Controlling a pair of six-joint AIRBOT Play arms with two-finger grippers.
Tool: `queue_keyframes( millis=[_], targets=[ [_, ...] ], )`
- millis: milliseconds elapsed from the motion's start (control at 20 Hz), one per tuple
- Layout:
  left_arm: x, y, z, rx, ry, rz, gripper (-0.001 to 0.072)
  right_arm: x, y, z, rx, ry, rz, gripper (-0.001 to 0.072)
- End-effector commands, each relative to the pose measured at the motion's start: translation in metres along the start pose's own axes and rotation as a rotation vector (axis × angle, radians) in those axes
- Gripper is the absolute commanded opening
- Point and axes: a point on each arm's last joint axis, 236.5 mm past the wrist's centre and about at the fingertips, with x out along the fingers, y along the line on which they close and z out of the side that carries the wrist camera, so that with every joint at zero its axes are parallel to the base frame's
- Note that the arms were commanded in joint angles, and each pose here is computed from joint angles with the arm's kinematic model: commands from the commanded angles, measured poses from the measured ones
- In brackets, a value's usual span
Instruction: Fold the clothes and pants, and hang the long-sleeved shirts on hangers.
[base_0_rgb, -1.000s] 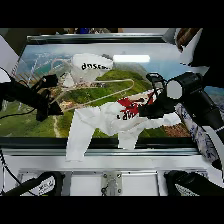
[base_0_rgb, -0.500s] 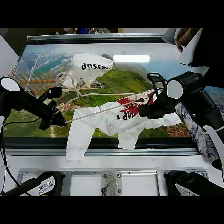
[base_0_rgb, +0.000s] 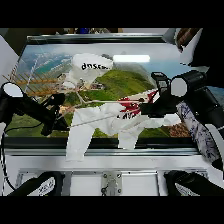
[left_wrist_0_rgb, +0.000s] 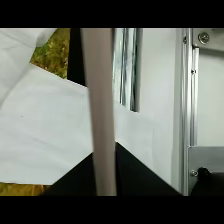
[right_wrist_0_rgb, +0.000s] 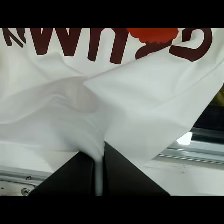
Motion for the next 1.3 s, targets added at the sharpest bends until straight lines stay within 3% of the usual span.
queue_keyframes(
  millis=[0,750,1250],
  targets=[
    [0.019,-0.008,-0.002,0.013,0.010,-0.007,0.0019,-0.001,0.001,0.001,0.008,-0.002,0.009,0.0029],
    [0.049,0.015,-0.005,-0.009,0.011,-0.014,0.0018,-0.022,0.003,-0.002,0.001,-0.060,0.030,0.0029],
    [0.050,0.036,0.011,0.052,-0.059,0.067,0.0018,-0.046,0.019,0.009,-0.013,-0.121,0.093,0.0029]
  ],
)
